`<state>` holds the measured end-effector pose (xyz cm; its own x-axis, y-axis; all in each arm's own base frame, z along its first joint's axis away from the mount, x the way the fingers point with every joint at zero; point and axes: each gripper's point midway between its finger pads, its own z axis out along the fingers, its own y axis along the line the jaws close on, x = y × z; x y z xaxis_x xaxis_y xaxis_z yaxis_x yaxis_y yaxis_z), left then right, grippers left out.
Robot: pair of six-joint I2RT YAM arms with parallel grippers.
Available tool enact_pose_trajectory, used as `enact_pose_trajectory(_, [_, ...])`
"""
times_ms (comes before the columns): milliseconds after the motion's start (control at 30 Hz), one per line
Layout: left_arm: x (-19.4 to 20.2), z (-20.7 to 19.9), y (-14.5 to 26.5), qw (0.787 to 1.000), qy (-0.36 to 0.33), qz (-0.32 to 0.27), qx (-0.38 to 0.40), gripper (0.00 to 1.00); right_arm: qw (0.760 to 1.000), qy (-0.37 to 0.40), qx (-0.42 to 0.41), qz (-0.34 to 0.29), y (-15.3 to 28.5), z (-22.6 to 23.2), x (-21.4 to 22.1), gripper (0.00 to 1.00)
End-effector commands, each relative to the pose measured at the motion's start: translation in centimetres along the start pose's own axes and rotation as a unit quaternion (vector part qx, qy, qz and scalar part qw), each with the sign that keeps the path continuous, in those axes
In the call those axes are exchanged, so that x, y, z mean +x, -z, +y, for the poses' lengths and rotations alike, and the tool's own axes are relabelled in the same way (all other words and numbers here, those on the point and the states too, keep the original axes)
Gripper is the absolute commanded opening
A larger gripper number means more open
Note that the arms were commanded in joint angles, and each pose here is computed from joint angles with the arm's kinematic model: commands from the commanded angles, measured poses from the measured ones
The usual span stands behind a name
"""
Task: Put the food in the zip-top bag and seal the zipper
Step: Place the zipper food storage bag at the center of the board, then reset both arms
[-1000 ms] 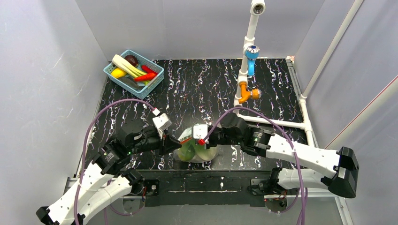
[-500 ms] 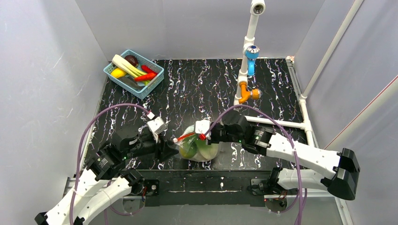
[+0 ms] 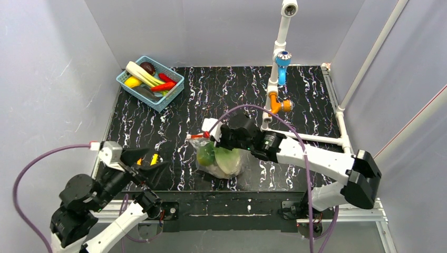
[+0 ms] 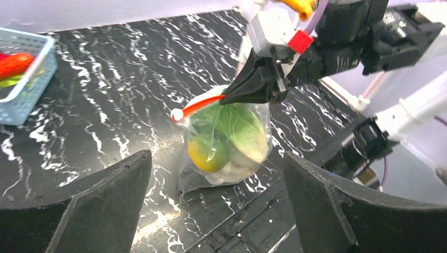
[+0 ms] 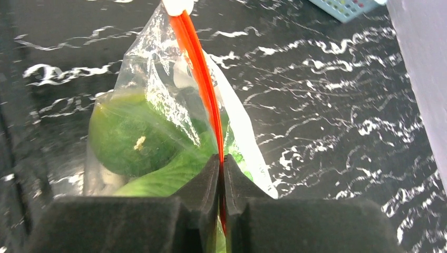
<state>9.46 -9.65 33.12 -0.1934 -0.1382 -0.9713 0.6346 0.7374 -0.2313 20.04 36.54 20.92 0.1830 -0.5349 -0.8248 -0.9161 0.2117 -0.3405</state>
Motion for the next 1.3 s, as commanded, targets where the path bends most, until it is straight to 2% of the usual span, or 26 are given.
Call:
enact_pose_trajectory(0, [-0.2,3.1,2.3,0.994,0.037,-0.006,-0.099,0.94,0.994,-0.042,0.097,0.033,-1.1,-4.0,-0.7,0.13])
enact_pose_trajectory(67, [-0.8,3.1,2.9,0.994,0.044,-0.018,-0.099,0.94,0.989,-0.043,0.125,0.062,-1.9,-5.2,-0.2,0.22])
enact_pose_trajectory(133, [-1.2,2.9,3.2,0.994,0.050,-0.029,-0.094,0.94,0.983,-0.040,0.155,0.091,-2.5,-6.5,0.4,0.44])
enact_pose_trajectory(167, [-1.4,2.8,3.3,0.994,0.052,-0.034,-0.092,0.94,0.981,-0.036,0.164,0.103,-2.8,-7.0,0.5,0.51])
enact_pose_trajectory(267, [-1.5,2.6,3.4,0.994,0.057,-0.038,-0.087,0.94,0.974,-0.031,0.188,0.119,-2.7,-8.3,-0.1,0.63])
enact_pose_trajectory(333, [-1.5,2.5,3.4,0.994,0.059,-0.037,-0.085,0.94,0.971,-0.032,0.210,0.112,-1.9,-9.3,-1.0,0.73])
enact_pose_trajectory(433, [-1.5,2.4,3.3,0.994,0.062,-0.038,-0.082,0.94,0.972,-0.043,0.217,0.084,-0.2,-9.6,-2.8,0.82])
enact_pose_trajectory(533, [-1.7,2.3,3.2,0.994,0.061,-0.041,-0.079,0.95,0.978,-0.065,0.195,0.044,1.8,-8.7,-4.2,0.91])
enact_pose_trajectory(567, [-1.8,2.2,3.2,0.994,0.061,-0.042,-0.078,0.95,0.979,-0.074,0.189,0.030,2.7,-8.4,-4.6,0.96])
enact_pose_trajectory(633, [-2.1,2.1,3.3,0.994,0.061,-0.047,-0.073,0.95,0.976,-0.109,0.189,-0.024,6.5,-7.6,-5.4,0.98])
enact_pose_trajectory(667, [-2.3,2.0,3.3,0.994,0.061,-0.049,-0.073,0.95,0.970,-0.127,0.194,-0.075,9.2,-7.2,-6.1,0.98])
enact_pose_trajectory(700, [-2.5,2.1,3.4,0.994,0.063,-0.053,-0.075,0.95,0.957,-0.156,0.204,-0.138,13.6,-6.9,-6.8,0.98])
enact_pose_trajectory(767, [-3.2,2.2,3.7,0.992,0.073,-0.069,-0.080,0.98,0.932,-0.183,0.222,-0.221,19.8,-6.9,-7.9,0.98])
enact_pose_trajectory(800, [-3.5,2.2,3.8,0.991,0.077,-0.079,-0.080,0.98,0.918,-0.193,0.248,-0.241,22.1,-7.5,-7.8,0.98])
enact_pose_trajectory(900, [-4.6,2.2,4.7,0.987,0.085,-0.112,-0.077,0.98,0.876,-0.242,0.330,-0.255,27.4,-9.7,-6.8,0.98])
enact_pose_trajectory(967, [-5.1,2.2,5.1,0.986,0.079,-0.124,-0.078,0.98,0.834,-0.298,0.400,-0.235,29.7,-11.7,-5.5,0.98])
enact_pose_trajectory(1000, [-5.5,2.2,5.3,0.986,0.076,-0.126,-0.077,0.98,0.827,-0.310,0.418,-0.213,30.0,-12.1,-5.0,0.98])
enact_pose_trajectory(1067, [-5.6,2.1,5.3,0.986,0.074,-0.125,-0.076,0.98,0.830,-0.309,0.416,-0.207,29.7,-12.1,-5.0,0.98])
enact_pose_trajectory(1267, [-5.4,2.1,5.2,0.987,0.072,-0.123,-0.076,0.98,0.807,-0.333,0.415,-0.256,30.9,-12.2,-5.6,0.98])
